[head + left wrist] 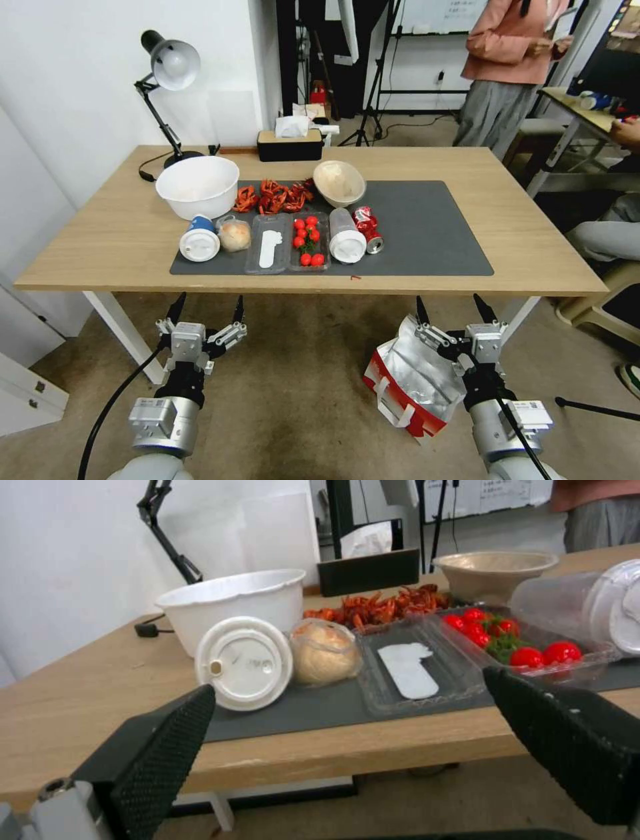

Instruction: Pick up the food delivery bag from the floor and place it on the table.

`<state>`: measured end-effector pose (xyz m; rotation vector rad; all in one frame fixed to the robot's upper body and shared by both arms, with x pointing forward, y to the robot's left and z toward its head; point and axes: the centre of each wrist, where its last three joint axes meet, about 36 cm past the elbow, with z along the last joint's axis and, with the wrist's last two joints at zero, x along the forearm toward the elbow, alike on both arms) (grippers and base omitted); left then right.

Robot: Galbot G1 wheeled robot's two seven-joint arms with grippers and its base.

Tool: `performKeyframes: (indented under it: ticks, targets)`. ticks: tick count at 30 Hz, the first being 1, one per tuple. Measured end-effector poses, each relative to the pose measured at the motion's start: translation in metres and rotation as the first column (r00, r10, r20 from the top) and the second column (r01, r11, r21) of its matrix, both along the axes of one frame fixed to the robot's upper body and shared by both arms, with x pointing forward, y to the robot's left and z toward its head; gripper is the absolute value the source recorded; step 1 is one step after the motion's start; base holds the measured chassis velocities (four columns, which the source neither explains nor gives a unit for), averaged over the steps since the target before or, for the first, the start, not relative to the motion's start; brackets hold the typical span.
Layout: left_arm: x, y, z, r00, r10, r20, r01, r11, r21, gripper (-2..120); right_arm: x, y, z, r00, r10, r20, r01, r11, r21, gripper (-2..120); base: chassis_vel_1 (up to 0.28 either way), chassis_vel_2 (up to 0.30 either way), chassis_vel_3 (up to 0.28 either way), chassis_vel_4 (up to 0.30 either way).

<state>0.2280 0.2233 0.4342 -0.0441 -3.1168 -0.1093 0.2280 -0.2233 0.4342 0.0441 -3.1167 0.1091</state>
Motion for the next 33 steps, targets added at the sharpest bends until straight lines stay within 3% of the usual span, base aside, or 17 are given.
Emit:
performKeyframes:
  ticks: [33]
  targets:
    - [0.0, 0.0, 0.0, 1.0, 0.0, 0.0, 0.0, 1.0, 0.0, 100, 0.0, 0.0, 0.0, 1.0, 0.0, 0.0, 0.0, 1.0, 0.0, 100, 0.0, 0.0, 0.0, 0.0]
